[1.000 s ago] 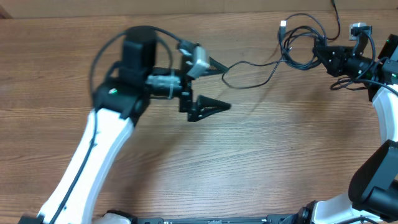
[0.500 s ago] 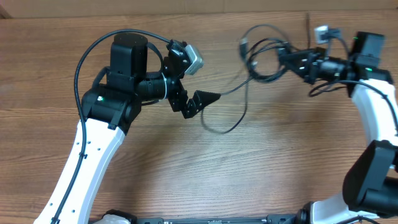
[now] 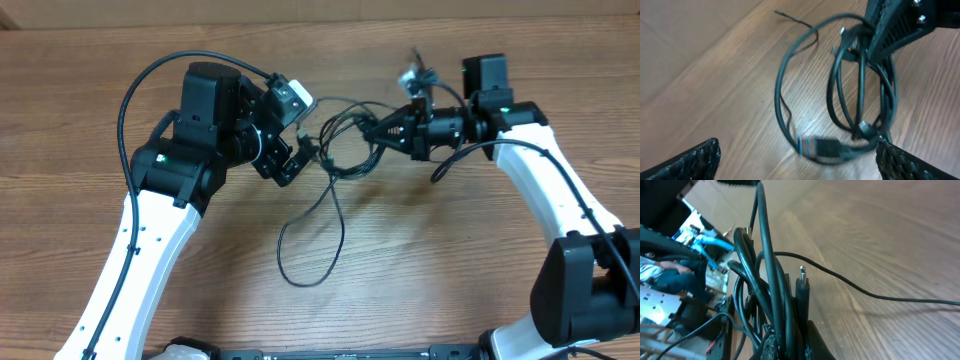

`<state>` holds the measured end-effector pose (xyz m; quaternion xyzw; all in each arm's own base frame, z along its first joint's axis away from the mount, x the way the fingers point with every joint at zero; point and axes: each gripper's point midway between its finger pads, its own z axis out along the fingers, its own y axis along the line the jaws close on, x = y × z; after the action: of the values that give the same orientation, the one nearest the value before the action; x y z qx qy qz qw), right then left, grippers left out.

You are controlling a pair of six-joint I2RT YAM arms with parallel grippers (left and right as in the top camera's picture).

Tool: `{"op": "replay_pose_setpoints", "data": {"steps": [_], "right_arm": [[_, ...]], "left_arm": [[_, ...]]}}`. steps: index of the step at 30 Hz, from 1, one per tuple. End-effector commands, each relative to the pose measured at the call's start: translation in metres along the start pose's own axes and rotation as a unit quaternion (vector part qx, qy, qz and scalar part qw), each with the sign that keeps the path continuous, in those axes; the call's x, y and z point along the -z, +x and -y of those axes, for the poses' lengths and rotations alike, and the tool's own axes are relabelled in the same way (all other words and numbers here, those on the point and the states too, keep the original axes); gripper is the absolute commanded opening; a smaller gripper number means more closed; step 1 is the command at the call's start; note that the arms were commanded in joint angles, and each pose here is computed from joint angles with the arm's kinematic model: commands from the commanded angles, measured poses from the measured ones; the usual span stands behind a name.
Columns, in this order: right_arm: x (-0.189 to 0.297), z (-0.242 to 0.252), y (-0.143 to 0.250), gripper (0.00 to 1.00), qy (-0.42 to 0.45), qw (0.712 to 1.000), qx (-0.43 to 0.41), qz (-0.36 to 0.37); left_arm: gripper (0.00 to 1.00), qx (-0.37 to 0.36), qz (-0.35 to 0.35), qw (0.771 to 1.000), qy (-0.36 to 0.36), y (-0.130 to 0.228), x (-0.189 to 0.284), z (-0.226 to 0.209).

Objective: Untangle cables

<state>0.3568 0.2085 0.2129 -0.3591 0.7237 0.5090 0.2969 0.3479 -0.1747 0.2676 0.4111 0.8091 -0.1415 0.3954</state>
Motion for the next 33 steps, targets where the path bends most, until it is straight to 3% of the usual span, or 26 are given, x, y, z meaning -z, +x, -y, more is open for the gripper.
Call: {"op": "replay_pose_setpoints", "data": {"steps": [1,4,11,16,21,33], "right_arm": [[-0.003,-0.016,-0.013,0.04,-0.007,0.999,0.038,0.001],[-0.011,-0.022,-0.011,0.04,-0.016,0.999,0.04,-0.008],[-0.035,-0.044,-0.005,0.04,-0.047,0.997,0.048,-0.028],[-0.05,-0.059,0.0,0.04,-0.069,0.995,0.054,-0.043],[-0.052,-0.057,0.002,0.04,-0.06,0.995,0.054,-0.05],[-0.053,-0.042,0.004,0.04,-0.018,0.996,0.067,-0.061]], "left_arm": [[1.0,-0.035,0.017,0.999,0.018,-0.008,0.002,0.005],[1.0,-0.03,0.036,0.996,0.076,-0.012,0.004,0.026],[1.0,-0.014,0.038,0.99,0.134,-0.009,0.002,0.045],[1.0,0.006,0.015,0.989,0.146,0.002,-0.004,0.047],[1.0,0.078,-0.001,0.985,0.152,0.005,-0.005,0.049],[1.0,0.092,-0.064,0.979,0.173,0.034,0.001,0.064]]}}
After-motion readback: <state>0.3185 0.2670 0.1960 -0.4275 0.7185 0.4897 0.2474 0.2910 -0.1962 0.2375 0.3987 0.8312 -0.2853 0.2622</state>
